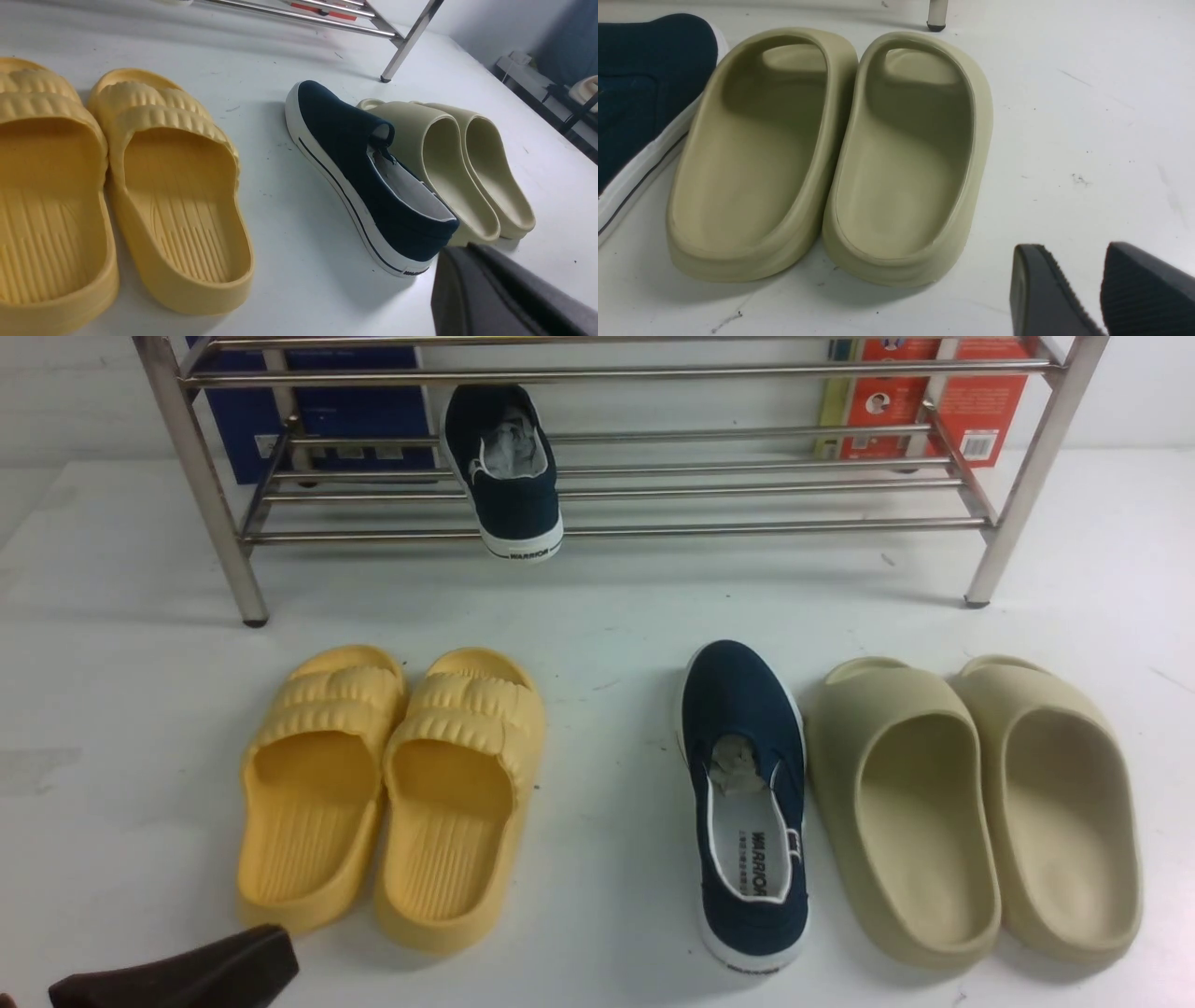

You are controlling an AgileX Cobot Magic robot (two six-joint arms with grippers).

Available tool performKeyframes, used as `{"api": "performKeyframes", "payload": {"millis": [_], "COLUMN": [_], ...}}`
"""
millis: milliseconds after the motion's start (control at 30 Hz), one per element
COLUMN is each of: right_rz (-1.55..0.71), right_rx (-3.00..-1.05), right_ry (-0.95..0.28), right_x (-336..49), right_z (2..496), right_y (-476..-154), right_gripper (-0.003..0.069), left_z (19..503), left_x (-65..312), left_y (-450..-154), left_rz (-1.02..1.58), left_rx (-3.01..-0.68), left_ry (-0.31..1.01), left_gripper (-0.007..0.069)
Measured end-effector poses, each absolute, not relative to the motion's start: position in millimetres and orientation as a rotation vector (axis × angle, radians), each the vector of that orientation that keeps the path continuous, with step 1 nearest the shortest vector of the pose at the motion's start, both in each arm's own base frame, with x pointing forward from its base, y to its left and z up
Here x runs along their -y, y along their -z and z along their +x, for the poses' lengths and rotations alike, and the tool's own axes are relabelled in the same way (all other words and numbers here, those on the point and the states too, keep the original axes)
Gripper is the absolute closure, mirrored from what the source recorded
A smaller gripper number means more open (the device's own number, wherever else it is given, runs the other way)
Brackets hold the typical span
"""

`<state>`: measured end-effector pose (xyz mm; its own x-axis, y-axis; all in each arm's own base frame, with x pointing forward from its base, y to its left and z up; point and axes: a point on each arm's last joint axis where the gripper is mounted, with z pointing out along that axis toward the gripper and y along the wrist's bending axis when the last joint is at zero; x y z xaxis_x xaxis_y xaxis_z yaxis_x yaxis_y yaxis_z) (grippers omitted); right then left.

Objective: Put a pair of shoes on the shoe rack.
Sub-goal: Use the right arm to grab the shoe closest to it

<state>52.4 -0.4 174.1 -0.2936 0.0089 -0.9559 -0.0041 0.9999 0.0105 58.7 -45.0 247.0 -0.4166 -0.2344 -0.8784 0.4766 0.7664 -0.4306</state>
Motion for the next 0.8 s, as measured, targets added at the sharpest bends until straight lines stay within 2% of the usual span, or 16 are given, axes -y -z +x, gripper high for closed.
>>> {"api": "performKeyframes", "payload": {"millis": [33, 67, 100, 200, 233, 267, 367, 433, 500, 667, 700, 733, 767, 800], "right_rz": [0.013, 0.087, 0.093, 0.338, 0.367, 0.456, 0.539, 0.556, 0.527, 0.165, 0.169, 0.076, 0.040, 0.034], "right_rx": [-1.861, -1.829, -1.825, -1.679, -1.668, -1.605, -1.543, -1.581, -1.667, -2.245, -2.261, -2.420, -2.485, -2.496], "right_ry": [-0.024, -0.110, -0.115, -0.398, -0.431, -0.530, -0.625, -0.680, -0.693, -0.546, -0.542, -0.480, -0.448, -0.442], "right_x": [0.2, -1.6, -1.6, -5.1, -5.4, -5.4, -5.1, -8.4, -12.7, -29.5, -29.6, -31.0, -31.2, -31.2], "right_z": [52.6, 53.6, 53.7, 55.9, 56.0, 56.4, 56.5, 54.3, 52.7, 60.7, 63.2, 77.7, 87.7, 89.8], "right_y": [-174.8, -176.2, -176.2, -186.9, -187.6, -191.9, -196.6, -204.8, -217.3, -281.4, -280.4, -292.9, -297.6, -298.3], "right_gripper": [0.0419, 0.0419, 0.0419, 0.0419, 0.0419, 0.0419, 0.0419, 0.0428, 0.0446, 0.0560, 0.0564, 0.0599, 0.0616, 0.0619], "left_z": [58.7, 58.7, 58.7, 58.7, 58.7, 58.7, 58.7, 58.7, 58.7, 58.7, 58.7, 58.7, 58.7, 58.7], "left_x": [45.0, 45.0, 45.0, 45.0, 45.0, 45.0, 45.0, 45.0, 45.0, 45.0, 45.0, 45.0, 45.0, 45.0], "left_y": [-247.0, -247.0, -247.0, -247.0, -247.0, -247.0, -247.0, -247.0, -247.0, -247.0, -247.0, -247.0, -247.0, -247.0], "left_rz": [0.187, 0.187, 0.187, 0.187, 0.187, 0.187, 0.187, 0.187, 0.187, 0.187, 0.187, 0.187, 0.187, 0.187], "left_rx": [-1.842, -1.841, -1.841, -1.841, -1.841, -1.841, -1.841, -1.841, -1.841, -1.841, -1.841, -1.841, -1.841, -1.841], "left_ry": [0.792, 0.792, 0.792, 0.792, 0.792, 0.792, 0.792, 0.792, 0.792, 0.792, 0.792, 0.792, 0.792, 0.792], "left_gripper": [0.0638, 0.0638, 0.0638, 0.0638, 0.0638, 0.0638, 0.0638, 0.0638, 0.0638, 0.0638, 0.0638, 0.0638, 0.0638, 0.0638]}}
